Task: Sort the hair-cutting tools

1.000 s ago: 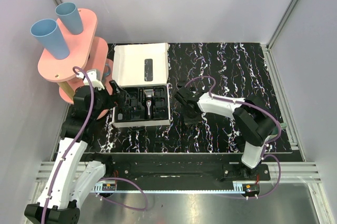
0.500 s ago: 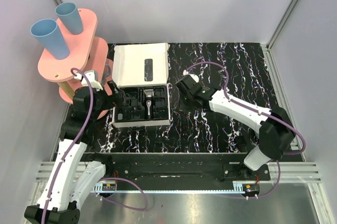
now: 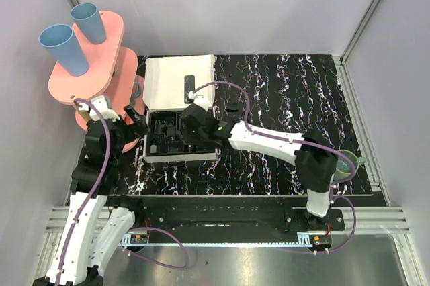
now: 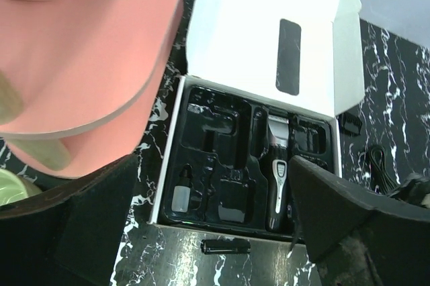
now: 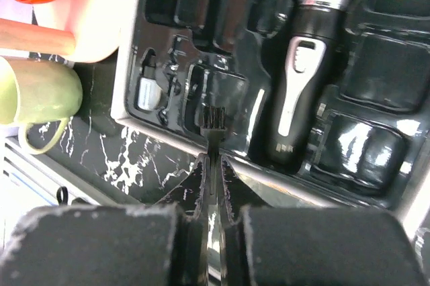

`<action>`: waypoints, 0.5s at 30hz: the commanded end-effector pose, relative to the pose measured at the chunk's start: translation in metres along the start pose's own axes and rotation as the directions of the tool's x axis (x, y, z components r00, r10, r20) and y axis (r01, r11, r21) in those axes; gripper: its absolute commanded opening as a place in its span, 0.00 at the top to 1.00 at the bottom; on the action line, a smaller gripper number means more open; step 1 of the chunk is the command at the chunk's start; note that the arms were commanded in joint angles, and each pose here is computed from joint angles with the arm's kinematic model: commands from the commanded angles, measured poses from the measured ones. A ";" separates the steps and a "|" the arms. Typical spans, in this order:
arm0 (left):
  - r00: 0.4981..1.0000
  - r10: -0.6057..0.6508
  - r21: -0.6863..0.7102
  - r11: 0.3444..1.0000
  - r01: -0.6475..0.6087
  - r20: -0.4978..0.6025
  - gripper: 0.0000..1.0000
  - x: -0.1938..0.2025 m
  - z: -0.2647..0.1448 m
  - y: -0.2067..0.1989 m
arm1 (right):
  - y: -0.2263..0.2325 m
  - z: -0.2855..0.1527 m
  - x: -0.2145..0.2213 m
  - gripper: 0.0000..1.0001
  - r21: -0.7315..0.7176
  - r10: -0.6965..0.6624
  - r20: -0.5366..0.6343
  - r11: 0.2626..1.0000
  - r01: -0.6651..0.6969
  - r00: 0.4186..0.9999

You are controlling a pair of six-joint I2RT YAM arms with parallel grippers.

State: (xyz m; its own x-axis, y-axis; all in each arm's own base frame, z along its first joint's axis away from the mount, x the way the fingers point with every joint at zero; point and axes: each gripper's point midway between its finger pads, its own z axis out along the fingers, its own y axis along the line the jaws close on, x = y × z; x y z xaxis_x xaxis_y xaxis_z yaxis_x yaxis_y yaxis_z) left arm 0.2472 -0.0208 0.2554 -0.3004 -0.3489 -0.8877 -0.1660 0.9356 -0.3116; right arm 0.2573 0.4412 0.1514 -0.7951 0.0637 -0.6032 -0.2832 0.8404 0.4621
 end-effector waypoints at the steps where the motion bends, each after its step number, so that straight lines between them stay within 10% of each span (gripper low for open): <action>1: 0.994 -0.038 -0.095 0.994 0.047 0.099 0.01 -0.020 -0.007 0.017 | 0.047 0.020 -0.019 1.00 -0.087 0.057 0.121 0.995 -0.046 0.991; 15: 0.985 -0.070 -0.279 0.954 0.113 0.158 0.01 -0.026 -0.019 0.052 | 0.076 0.073 -0.006 1.00 -0.054 0.070 0.207 0.997 -0.060 0.976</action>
State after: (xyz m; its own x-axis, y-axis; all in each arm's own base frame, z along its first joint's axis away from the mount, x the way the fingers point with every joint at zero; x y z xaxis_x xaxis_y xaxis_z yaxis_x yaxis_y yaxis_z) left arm 0.2369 0.0123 0.2549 -0.2272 -0.3812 -0.8961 -0.3441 0.8923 -0.2923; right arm 0.2623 0.5300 0.1203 -0.7450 0.1240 -0.6555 -0.2980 0.8173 0.4932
